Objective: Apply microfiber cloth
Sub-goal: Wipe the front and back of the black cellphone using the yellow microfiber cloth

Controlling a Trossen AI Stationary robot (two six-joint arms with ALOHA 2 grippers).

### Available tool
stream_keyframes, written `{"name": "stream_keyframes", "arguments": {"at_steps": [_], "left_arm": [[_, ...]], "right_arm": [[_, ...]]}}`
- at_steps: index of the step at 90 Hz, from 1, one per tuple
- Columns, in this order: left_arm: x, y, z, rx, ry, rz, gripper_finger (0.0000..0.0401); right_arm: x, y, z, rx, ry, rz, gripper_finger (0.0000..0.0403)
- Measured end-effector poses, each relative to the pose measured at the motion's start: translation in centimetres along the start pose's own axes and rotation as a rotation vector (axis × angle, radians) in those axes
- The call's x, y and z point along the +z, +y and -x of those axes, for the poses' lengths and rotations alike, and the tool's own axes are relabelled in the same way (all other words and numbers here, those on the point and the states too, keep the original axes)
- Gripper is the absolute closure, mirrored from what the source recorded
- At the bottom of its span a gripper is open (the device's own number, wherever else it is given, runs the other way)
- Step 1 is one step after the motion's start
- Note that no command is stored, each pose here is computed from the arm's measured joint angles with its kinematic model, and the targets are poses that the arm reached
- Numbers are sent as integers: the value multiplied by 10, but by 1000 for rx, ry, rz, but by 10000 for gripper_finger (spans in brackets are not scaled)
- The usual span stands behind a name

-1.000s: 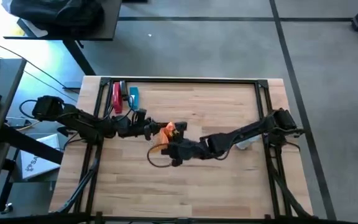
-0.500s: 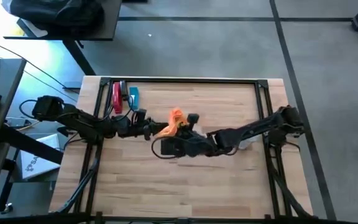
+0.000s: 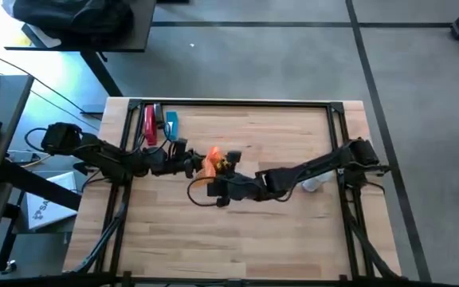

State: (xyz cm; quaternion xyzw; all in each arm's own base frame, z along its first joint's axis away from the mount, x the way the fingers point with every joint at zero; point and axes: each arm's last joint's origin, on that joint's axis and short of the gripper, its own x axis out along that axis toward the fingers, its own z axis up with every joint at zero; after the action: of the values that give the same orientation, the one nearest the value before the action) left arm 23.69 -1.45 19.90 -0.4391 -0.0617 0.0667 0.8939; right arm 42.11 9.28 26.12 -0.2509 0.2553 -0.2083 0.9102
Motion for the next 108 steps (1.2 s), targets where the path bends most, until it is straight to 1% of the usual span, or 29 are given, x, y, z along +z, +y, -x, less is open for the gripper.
{"name": "stream_keyframes", "arguments": {"at_steps": [16,28,35,44,58,64,76,90,96,108], "left_arm": [[-1,-5,1,-53,12,-14,375],[-2,-6,1,-58,19,-12,375],[-2,-6,1,-69,27,-5,375],[-2,-12,2,-137,49,5,375],[0,-14,2,-164,35,-14,375],[1,-15,2,-173,31,-17,375],[0,-13,2,-149,31,-22,375],[0,-13,2,-146,29,-28,375],[0,-12,2,-142,21,-27,375],[0,-12,2,-140,18,-27,375]], "right_arm": [[-1,-14,12,-48,66,14,403],[-4,-24,21,-83,122,24,403],[-5,-31,28,-124,149,38,403],[-9,-41,35,-180,195,70,403],[-8,-54,51,-202,209,29,403],[-5,-54,57,-192,191,19,403],[5,-46,64,-164,121,25,403],[15,-40,69,-74,36,21,403],[19,-38,70,-31,-3,0,403],[18,-36,60,50,-19,-33,403]]}}
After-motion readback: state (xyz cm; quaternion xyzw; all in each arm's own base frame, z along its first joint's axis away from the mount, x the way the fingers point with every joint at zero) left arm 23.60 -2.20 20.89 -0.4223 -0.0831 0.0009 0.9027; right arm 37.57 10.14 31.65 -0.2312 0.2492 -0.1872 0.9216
